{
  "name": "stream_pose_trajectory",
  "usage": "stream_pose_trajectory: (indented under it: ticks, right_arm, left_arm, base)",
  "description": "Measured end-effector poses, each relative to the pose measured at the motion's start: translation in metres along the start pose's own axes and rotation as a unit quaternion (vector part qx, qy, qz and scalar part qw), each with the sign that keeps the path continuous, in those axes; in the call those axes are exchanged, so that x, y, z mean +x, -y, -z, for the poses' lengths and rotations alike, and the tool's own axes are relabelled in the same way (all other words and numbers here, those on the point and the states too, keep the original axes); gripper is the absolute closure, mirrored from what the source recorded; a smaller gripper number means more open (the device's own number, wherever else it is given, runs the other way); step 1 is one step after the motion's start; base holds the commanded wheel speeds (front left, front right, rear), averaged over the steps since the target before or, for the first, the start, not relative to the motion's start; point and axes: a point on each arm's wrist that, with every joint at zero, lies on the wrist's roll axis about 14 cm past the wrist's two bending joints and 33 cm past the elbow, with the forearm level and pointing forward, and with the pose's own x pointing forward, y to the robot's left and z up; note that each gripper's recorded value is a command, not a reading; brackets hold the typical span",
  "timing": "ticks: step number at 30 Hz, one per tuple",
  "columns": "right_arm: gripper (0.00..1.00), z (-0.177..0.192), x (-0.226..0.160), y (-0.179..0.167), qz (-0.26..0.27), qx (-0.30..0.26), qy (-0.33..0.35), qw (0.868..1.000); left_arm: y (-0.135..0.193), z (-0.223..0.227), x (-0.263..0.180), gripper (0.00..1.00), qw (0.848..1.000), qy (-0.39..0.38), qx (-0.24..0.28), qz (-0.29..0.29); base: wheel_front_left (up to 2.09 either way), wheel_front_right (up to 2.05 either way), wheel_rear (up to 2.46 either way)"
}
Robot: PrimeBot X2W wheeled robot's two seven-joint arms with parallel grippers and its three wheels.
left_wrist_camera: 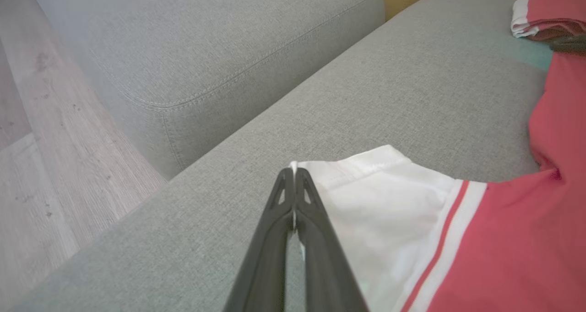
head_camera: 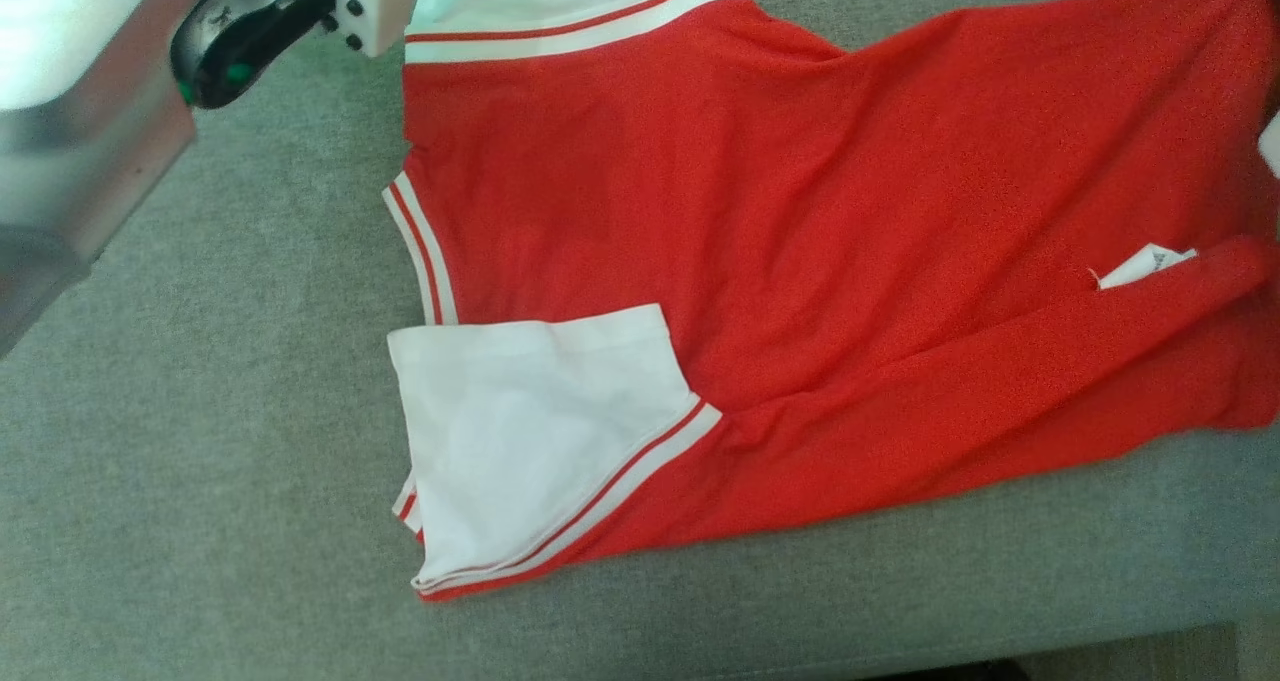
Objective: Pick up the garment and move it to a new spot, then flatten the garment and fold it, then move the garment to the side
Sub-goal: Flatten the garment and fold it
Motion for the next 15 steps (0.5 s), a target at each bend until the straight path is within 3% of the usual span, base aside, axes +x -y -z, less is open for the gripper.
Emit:
stream_pose_trajectory:
  ticks: [8,15]
  right_arm:
    - [1.0,-0.018,0.001,0.003,0.006,0.006,0.049,0.999]
    - [1.0,-0.066,-0.004,0.008,0.013,0.021,0.133,0.991]
  left_arm:
    - [-0.01,-0.02,-0.005,1.0,0.997,0.062,0.036,-0.017]
    - [-0.024,-0.073,-0.022,1.0,0.984,0.161,0.068,-0.041]
  base:
    - [0.0,0.0,0.0]
    - [0.0,0.0,0.0]
